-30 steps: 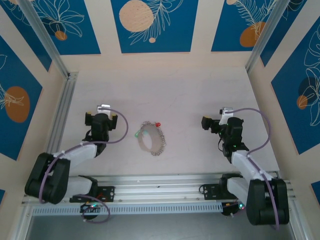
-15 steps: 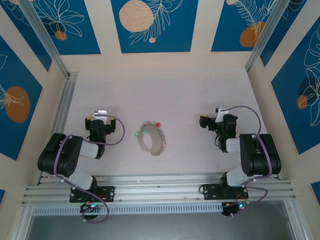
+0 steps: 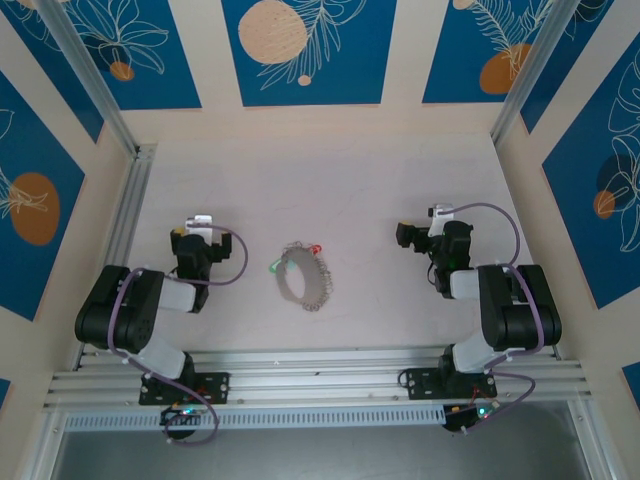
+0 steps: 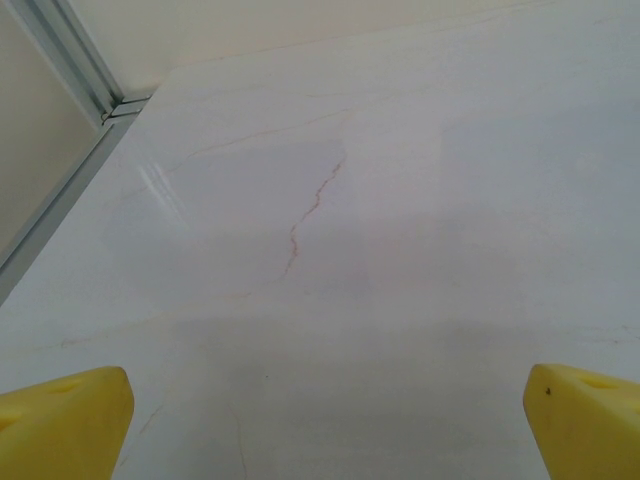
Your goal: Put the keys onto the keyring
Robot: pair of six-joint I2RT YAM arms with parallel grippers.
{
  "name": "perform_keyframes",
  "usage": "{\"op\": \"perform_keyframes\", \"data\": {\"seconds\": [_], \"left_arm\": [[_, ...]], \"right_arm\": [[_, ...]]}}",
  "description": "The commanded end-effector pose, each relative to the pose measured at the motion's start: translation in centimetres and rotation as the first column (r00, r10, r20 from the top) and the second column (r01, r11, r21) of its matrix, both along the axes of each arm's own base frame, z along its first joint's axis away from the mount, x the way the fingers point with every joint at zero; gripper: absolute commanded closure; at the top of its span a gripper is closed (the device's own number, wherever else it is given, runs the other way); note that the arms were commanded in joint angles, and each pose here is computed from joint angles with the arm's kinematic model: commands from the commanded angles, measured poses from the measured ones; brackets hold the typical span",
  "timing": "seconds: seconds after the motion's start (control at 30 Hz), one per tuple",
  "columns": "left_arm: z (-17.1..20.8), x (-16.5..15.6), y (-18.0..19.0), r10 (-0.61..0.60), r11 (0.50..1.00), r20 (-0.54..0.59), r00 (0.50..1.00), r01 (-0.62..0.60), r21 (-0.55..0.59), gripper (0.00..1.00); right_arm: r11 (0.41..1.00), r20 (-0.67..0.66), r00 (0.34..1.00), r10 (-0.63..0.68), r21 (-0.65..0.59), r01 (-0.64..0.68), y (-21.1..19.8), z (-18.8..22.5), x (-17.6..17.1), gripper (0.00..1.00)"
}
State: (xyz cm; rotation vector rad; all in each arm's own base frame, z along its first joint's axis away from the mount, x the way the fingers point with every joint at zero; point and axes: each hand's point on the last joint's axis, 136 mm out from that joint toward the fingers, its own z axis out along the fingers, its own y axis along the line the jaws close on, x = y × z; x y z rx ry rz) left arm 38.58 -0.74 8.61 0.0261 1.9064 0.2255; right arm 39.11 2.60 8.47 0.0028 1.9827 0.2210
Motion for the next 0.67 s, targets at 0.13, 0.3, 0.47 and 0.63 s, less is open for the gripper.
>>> {"op": "perform_keyframes", "data": {"seconds": [0.13,0.3,0.47,0.63], "left_arm": [[1.0,0.6,0.05,-0.001,1.0,0.038,0.999,0.002,-0.025,0.0],[0.99,0.6,0.01,-0.003,1.0,0.037,0.999,0.004,-0.024,0.0],[1.0,0.62,0.02,-0.004,1.0,0.037,0.999,0.005,-0.026,0.0],[0.98,0.61,0.0,-0.005,1.0,0.037,0.999,0.006,-0.026,0.0]], "right_arm": [[1.0,0.033,0.999,-0.005,-0.026,0.006,-0.16,0.89,0.57,0.01],[1.0,0.032,0.999,-0.004,-0.025,0.005,-0.15,0.85,0.54,0.01],[1.0,0.033,0.999,-0.006,-0.025,0.007,-0.19,0.87,0.55,0.01],[1.0,0.031,0.999,-0.006,-0.026,0.006,-0.19,0.82,0.53,0.01]]}}
